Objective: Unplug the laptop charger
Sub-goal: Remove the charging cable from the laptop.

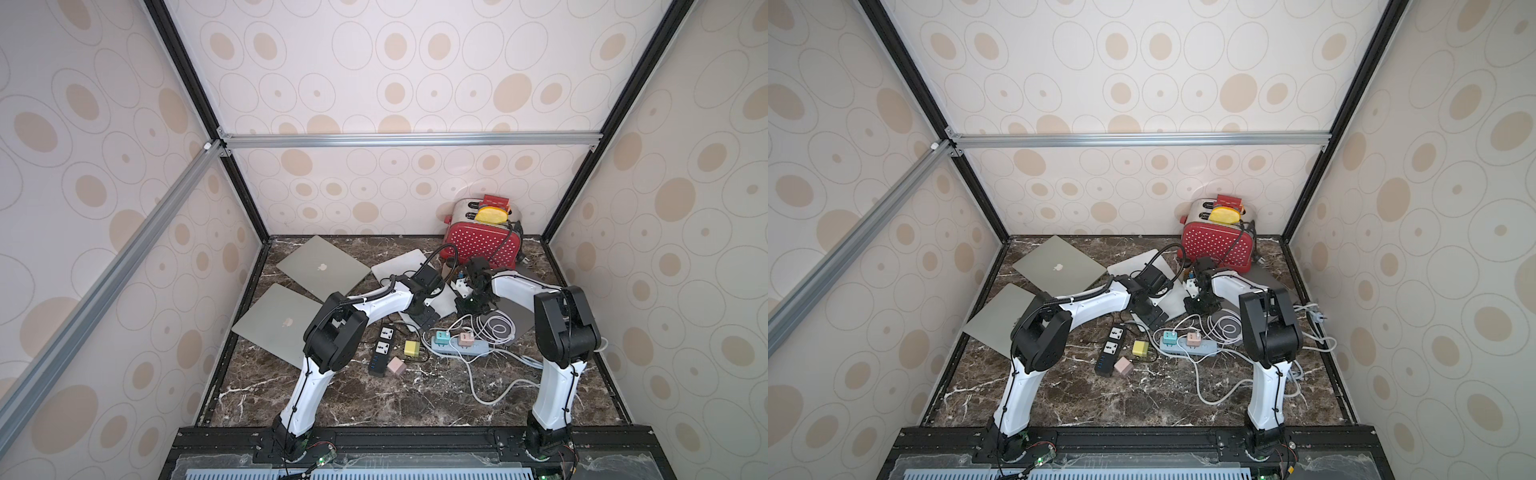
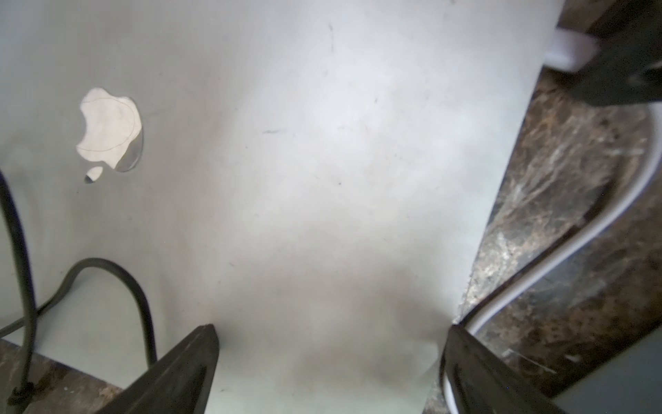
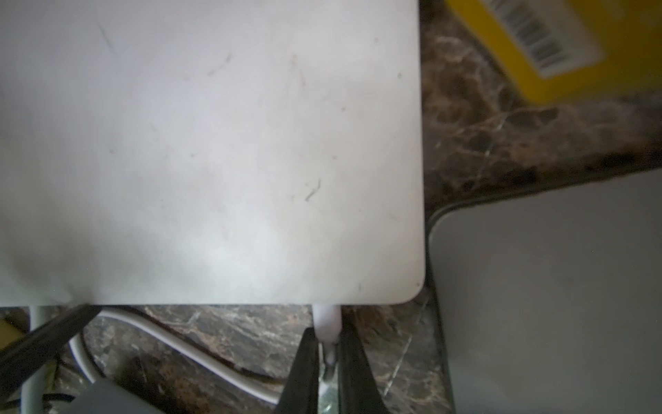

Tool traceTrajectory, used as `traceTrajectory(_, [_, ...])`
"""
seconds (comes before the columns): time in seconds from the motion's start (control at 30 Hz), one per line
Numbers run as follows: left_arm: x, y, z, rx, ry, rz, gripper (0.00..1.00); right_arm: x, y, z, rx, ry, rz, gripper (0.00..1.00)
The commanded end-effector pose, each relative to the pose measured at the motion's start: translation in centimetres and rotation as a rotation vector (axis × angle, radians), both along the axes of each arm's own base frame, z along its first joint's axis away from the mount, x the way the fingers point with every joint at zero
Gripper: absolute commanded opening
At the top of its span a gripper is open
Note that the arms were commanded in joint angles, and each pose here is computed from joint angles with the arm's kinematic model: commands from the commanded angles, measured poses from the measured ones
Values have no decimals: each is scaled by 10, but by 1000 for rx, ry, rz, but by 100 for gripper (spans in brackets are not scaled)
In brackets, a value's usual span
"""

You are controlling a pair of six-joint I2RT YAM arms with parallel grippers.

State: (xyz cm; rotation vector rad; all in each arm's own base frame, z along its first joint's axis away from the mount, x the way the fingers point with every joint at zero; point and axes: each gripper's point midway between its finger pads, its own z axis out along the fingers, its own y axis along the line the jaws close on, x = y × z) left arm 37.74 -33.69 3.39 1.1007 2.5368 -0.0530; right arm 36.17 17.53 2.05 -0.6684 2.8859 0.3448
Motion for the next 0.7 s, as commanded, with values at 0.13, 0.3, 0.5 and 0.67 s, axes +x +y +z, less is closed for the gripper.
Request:
traceTrajectory(0.13, [-6, 14, -27, 87, 59, 62, 99, -35, -3, -23, -37, 90, 24, 0])
traceTrajectory(0.3, [-7, 14, -33, 77, 77, 112, 99, -41, -3, -16, -29, 84, 38, 0])
traceTrajectory(0.5, [-9, 10, -41, 51, 111, 173, 98, -47, 3, 1, -12, 67, 70, 0])
traceTrajectory(0.67, [-13, 7, -43, 19, 128, 183, 98, -57, 11, 5, 0, 89, 96, 0])
